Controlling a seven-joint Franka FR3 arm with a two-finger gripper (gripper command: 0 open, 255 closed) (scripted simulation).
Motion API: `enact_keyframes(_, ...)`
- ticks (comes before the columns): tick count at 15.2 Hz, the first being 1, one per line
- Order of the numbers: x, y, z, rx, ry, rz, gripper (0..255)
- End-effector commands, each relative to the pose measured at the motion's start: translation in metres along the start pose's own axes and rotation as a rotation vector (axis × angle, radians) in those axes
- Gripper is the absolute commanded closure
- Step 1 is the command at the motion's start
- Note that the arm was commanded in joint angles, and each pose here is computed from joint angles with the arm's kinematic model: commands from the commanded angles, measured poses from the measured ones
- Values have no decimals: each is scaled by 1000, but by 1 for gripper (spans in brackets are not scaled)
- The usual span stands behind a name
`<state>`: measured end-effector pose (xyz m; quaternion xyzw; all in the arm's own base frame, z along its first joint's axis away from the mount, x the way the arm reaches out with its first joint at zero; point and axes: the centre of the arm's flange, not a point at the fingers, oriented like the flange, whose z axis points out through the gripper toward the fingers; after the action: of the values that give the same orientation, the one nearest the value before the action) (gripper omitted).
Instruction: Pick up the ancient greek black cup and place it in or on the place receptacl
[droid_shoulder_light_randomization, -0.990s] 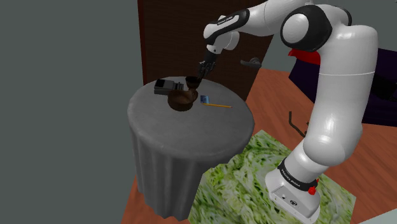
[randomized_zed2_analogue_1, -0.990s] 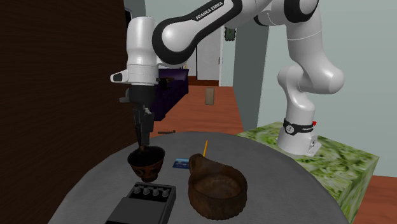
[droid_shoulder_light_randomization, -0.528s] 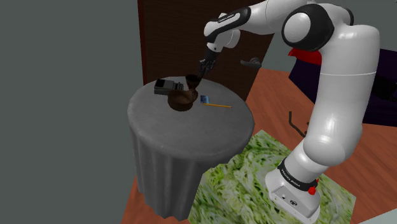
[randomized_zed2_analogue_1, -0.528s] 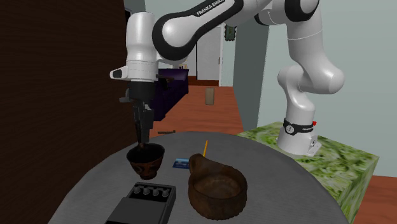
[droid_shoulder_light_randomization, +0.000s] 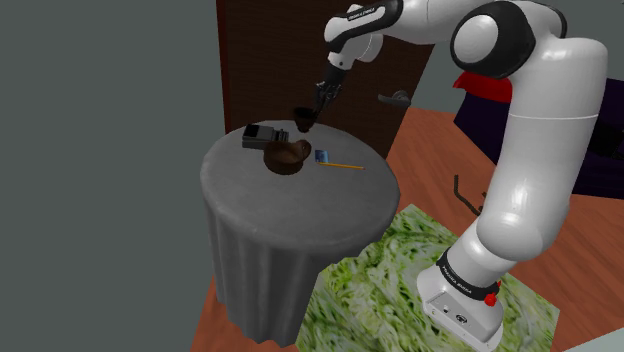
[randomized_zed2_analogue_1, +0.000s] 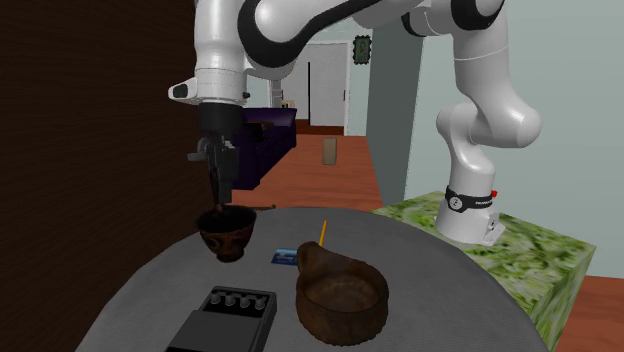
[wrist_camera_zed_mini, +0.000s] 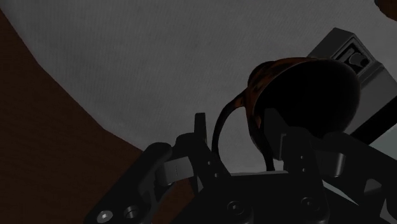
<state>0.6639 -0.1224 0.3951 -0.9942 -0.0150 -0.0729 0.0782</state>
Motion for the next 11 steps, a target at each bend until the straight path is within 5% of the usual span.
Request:
enact_keyframes(1,1,-3,-11,0,0,0,255)
enact_keyframes(11,9,-11,-62,0,0,0,255)
